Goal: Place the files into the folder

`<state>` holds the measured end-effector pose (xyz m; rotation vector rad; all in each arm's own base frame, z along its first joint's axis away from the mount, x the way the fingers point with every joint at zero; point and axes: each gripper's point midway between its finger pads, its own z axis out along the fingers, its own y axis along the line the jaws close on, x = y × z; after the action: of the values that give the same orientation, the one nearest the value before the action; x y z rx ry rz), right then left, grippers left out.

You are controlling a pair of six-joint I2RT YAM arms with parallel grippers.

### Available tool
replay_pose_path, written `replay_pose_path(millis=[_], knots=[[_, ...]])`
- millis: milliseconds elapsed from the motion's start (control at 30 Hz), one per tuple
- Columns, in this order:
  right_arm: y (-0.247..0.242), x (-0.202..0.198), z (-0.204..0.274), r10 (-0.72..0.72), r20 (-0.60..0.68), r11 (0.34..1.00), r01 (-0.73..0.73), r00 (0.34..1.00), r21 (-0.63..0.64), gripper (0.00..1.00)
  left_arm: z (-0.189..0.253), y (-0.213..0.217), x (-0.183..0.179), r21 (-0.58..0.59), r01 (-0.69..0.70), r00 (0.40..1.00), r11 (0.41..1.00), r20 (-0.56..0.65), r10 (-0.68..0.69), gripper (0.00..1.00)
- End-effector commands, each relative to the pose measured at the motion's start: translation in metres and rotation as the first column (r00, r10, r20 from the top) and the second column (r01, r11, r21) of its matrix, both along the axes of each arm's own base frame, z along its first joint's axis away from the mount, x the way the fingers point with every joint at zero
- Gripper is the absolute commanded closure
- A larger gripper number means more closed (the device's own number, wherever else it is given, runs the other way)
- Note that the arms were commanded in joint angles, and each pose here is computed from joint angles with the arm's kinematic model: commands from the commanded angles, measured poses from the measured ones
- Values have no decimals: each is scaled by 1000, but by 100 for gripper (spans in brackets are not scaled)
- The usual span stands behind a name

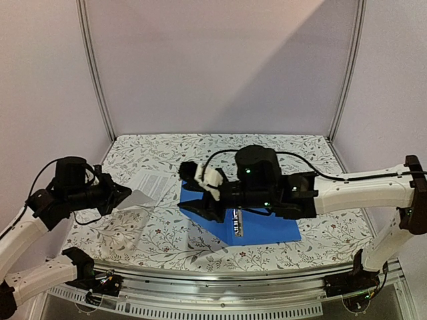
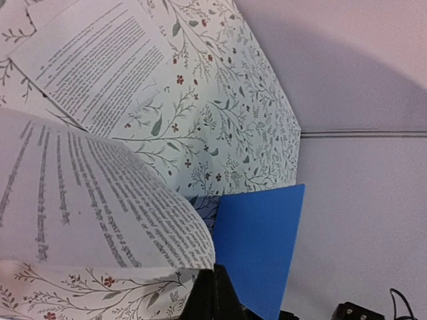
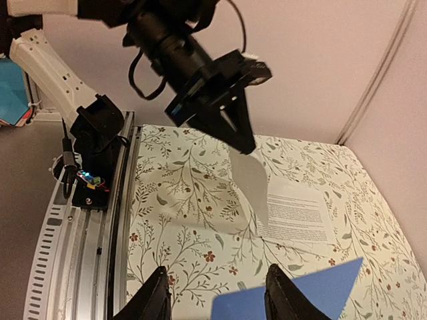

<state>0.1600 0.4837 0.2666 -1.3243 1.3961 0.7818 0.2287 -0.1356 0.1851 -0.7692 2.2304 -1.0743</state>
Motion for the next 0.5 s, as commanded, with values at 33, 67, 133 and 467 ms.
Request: replay_pose_path(millis=[33,67,133,467], knots=[[32,-10,-32,36,49,994,-31,998,-104,52,46,1,-16,46,67,997,997,33,-68,100],[35,-12,-27,42,45,996,-38,998,-84,52,58,0,-14,50,74,996,996,52,-76,100],[39,-13,-21,43,27,998,-41,999,-53,51,80,-5,-9,45,94,991,995,93,-97,100],[-31,42,11,-242,-47,969,244,969,40,49,176,-59,79,18,154,911,988,384,-149,100]])
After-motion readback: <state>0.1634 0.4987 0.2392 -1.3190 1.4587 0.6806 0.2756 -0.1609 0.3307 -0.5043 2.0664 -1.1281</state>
